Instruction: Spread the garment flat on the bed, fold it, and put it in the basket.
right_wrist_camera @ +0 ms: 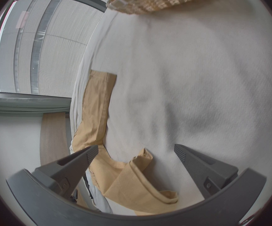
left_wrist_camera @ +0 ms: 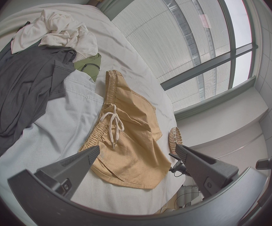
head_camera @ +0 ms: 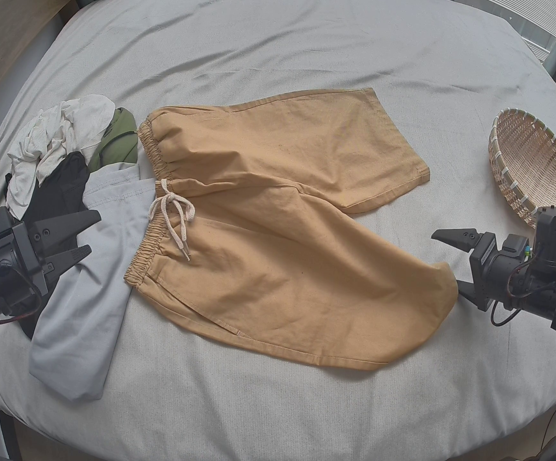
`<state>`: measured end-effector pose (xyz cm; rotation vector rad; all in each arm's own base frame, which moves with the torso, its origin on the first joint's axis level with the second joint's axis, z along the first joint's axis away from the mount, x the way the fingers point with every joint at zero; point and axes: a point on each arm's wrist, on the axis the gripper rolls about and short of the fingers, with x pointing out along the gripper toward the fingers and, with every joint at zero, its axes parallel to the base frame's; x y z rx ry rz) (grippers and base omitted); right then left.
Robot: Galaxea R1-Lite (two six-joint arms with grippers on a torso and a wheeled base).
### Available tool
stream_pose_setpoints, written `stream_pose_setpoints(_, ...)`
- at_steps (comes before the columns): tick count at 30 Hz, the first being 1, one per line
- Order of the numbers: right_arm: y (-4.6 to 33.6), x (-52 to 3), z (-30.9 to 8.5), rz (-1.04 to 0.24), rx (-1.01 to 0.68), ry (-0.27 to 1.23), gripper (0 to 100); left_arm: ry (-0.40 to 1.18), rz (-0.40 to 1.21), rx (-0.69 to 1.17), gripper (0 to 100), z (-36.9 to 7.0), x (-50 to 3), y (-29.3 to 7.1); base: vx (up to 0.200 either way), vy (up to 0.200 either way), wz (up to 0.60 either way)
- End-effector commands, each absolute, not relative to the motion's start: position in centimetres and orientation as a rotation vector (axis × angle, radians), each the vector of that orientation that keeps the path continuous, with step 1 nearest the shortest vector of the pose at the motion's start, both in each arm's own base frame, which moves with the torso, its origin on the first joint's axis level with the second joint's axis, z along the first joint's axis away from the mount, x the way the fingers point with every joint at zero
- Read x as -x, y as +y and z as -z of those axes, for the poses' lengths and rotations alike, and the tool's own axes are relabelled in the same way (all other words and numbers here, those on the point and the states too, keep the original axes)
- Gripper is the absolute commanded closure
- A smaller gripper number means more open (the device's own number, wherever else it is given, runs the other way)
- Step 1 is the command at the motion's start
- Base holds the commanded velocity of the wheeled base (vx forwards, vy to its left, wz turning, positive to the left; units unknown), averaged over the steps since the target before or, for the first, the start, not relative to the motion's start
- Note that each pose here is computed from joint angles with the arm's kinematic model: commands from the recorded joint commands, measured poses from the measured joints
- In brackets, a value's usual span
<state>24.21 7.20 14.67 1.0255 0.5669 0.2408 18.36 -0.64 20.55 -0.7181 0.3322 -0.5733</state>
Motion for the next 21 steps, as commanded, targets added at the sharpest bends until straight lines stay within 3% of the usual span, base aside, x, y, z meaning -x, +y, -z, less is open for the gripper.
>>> stream_pose_setpoints(1,8.9,-24.5,-14.6,-0.276,-1.067,0.614,0,0.332,0.569,0.719,0,-20.5,-18.4,-0.6,0.000,0.000,0.00)
stream_pose_setpoints(4,9.5,-24.4,-14.7,-0.283,-1.091,0.627,0,0.332,0.569,0.719,0,-20.5,-18.4,-0.6,0.000,0.000,0.00)
stream_pose_setpoints(5,9.5,-24.5,-14.8,-0.284,-1.094,0.623,100,0.332,0.569,0.719,0,-20.5,-18.4,-0.6,0.000,0.000,0.00)
stream_pose_setpoints(16,9.1,-24.6,-16.2,-0.313,-1.129,0.563,100,0.331,0.571,0.719,0,-20.5,-18.4,-0.6,0.000,0.000,0.00)
stream_pose_setpoints(21,8.2,-24.9,-17.3,-0.338,-1.144,0.456,100,0.333,0.571,0.719,0,-20.5,-18.3,-0.6,0.000,0.000,0.00)
